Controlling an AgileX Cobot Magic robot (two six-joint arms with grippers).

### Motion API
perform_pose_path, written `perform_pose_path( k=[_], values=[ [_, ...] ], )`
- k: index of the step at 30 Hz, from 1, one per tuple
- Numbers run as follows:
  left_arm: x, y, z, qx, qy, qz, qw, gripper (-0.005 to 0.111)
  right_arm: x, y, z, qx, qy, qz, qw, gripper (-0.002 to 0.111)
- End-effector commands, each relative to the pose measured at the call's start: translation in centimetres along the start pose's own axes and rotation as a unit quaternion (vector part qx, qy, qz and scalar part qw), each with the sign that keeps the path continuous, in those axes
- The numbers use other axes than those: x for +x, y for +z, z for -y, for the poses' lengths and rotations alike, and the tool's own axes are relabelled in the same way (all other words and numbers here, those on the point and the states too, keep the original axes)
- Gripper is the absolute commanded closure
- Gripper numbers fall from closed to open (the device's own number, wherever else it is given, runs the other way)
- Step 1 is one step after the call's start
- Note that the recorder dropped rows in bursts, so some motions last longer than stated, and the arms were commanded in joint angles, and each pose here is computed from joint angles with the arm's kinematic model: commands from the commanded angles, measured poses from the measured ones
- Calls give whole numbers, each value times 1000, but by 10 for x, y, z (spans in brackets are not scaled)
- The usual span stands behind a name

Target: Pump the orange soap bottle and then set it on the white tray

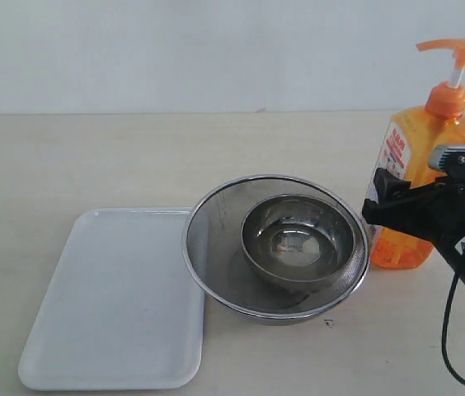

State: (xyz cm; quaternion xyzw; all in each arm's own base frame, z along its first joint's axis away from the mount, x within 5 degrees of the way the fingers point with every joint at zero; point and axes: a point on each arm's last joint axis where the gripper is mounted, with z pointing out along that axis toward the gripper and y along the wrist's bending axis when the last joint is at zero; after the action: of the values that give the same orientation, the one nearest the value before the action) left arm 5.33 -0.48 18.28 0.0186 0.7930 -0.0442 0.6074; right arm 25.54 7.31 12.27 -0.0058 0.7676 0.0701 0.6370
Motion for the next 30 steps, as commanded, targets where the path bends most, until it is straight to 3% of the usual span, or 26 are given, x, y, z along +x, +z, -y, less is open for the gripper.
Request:
perform_pose_path(
  k=[1,21,30],
  values=[
    [0,0,0,0,-5,4,1000,102,6,2,7,37,12,-14,999,109],
    [0,0,0,0,-5,4,1000,102,-25,-24,3,24,-133,-10,991,108],
    [0,0,0,0,-5,4,1000,102,-18,-38,-10,37,-240,-11,970,108]
  ],
)
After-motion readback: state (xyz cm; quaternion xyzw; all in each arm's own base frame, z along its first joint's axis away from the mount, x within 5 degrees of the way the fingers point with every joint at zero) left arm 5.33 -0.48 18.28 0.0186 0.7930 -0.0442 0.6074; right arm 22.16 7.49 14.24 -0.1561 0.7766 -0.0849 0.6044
